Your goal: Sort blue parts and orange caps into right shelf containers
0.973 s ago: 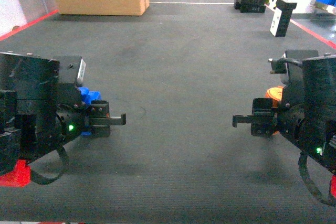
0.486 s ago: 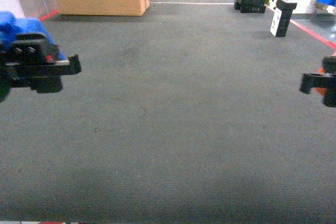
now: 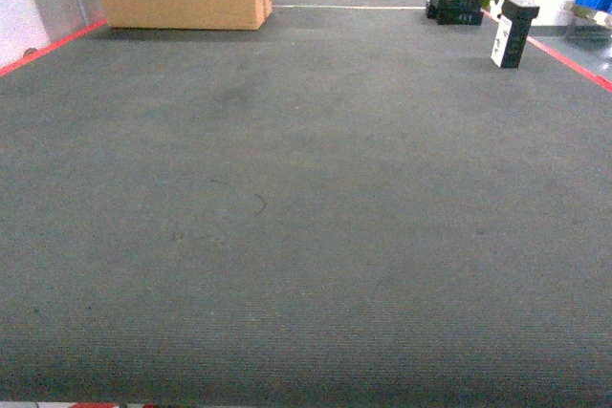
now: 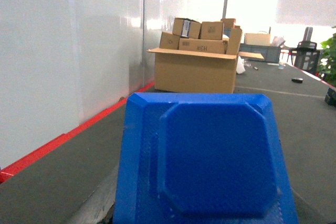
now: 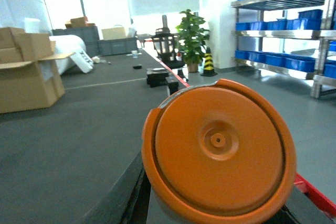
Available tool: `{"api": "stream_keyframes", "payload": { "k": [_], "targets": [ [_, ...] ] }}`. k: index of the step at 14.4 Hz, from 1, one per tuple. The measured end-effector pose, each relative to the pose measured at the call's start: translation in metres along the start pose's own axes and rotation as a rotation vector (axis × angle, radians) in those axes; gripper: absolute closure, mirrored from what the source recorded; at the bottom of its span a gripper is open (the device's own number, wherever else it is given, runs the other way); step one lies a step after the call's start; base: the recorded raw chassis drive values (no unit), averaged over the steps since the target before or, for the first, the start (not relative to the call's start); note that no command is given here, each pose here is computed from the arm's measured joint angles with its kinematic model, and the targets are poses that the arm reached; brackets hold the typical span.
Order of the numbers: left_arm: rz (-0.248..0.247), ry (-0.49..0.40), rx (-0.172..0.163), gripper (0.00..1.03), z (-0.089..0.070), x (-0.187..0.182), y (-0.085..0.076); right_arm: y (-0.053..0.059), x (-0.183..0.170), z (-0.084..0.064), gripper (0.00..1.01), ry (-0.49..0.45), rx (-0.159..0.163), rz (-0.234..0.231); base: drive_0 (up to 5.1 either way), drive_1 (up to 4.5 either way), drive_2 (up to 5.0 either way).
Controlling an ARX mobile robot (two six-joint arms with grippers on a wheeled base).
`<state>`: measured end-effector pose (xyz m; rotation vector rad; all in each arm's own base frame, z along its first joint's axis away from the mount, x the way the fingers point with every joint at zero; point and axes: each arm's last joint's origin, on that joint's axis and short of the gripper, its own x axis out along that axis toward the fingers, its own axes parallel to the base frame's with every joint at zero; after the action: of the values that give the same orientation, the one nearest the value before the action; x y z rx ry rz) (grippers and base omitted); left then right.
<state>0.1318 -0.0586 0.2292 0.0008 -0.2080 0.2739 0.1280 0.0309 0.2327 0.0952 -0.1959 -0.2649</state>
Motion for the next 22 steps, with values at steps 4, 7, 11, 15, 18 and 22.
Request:
{"api": "stream_keyframes", "payload": {
  "k": [4,7,11,15,18,22],
  "targets": [
    [-0.119,0.087,0.077,0.59,-0.001,0.003,0.003,-0.003,0.004,-0.006,0.59,0.115,-0.08,0.125,0.0,0.0,0.0],
    [-0.239,0.171,0.038,0.6,-0.008,-0.002,0.02,-0.014,-0.002,-0.017,0.59,0.191,-0.106,0.23,0.0,0.0,0.0],
    [-0.29,0.223,0.006,0.6,-0.046,-0.015,0.056,-0.04,-0.016,-0.046,0.59,0.205,-0.101,0.264,0.0,0.0,0.0],
    [-0.274,0.193,0.0,0.6,-0.054,-0.029,0.067,-0.045,-0.032,-0.053,0.59,0.169,-0.093,0.265,0.0,0.0,0.0],
    [-0.277,0.194,0.0,0.6,-0.053,-0.029,0.067,-0.045,-0.032,-0.053,0.59,0.176,-0.093,0.267,0.0,0.0,0.0],
    [-0.273,0.221,0.004,0.6,-0.058,-0.029,0.067,-0.045,-0.033,-0.057,0.59,0.208,-0.098,0.262,0.0,0.0,0.0]
  ]
}}
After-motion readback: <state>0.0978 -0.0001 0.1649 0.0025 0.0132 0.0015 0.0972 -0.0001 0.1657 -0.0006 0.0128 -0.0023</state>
